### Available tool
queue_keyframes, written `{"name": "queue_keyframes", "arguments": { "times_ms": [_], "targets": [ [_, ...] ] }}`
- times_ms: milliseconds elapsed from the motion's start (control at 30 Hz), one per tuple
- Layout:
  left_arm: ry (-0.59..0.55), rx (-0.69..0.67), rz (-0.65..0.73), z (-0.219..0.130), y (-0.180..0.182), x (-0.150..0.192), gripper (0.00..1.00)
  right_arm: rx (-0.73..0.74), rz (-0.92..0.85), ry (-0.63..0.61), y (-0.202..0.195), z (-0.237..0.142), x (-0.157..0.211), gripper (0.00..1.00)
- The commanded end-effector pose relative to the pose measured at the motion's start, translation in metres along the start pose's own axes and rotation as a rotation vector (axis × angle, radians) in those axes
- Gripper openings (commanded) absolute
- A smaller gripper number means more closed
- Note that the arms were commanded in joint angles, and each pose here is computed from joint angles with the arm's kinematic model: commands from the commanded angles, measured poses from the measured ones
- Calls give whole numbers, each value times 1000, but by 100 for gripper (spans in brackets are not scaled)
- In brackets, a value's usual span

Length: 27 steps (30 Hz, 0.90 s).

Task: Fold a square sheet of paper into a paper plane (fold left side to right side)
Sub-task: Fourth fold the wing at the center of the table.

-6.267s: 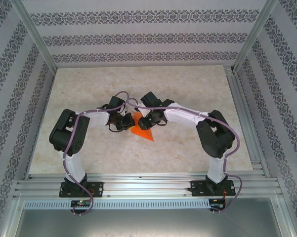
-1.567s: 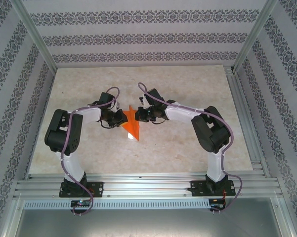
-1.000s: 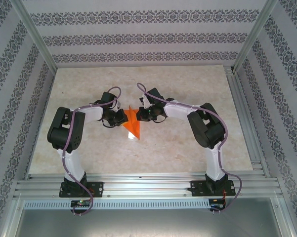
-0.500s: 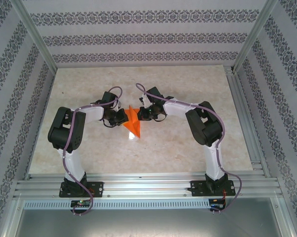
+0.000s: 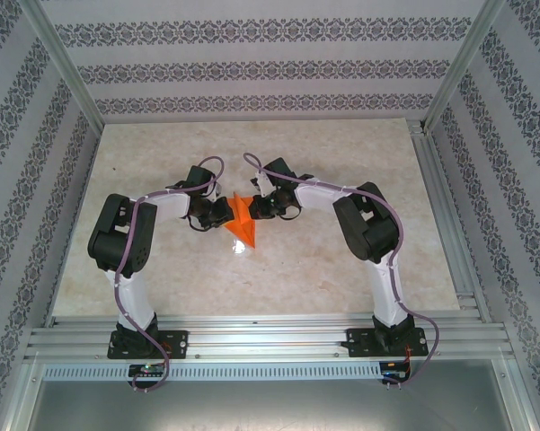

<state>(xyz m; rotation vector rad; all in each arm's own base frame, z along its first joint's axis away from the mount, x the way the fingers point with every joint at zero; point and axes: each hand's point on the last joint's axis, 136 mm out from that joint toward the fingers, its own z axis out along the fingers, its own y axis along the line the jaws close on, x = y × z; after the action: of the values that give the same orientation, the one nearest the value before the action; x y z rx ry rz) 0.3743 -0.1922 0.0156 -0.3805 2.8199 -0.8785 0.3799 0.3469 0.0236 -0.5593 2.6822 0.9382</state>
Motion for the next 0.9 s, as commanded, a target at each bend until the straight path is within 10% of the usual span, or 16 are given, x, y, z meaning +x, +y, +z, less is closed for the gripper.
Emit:
{"name": "queue_keyframes", "arguments": {
  "times_ms": [0,867],
  "targets": [
    [62,-167,-24,21,44,22,11,4,-39,-6,-4,0,-7,0],
    [70,-179,-26,22,46,24,11,48,-36,25,-18,-2,-1,0]
  ]
}}
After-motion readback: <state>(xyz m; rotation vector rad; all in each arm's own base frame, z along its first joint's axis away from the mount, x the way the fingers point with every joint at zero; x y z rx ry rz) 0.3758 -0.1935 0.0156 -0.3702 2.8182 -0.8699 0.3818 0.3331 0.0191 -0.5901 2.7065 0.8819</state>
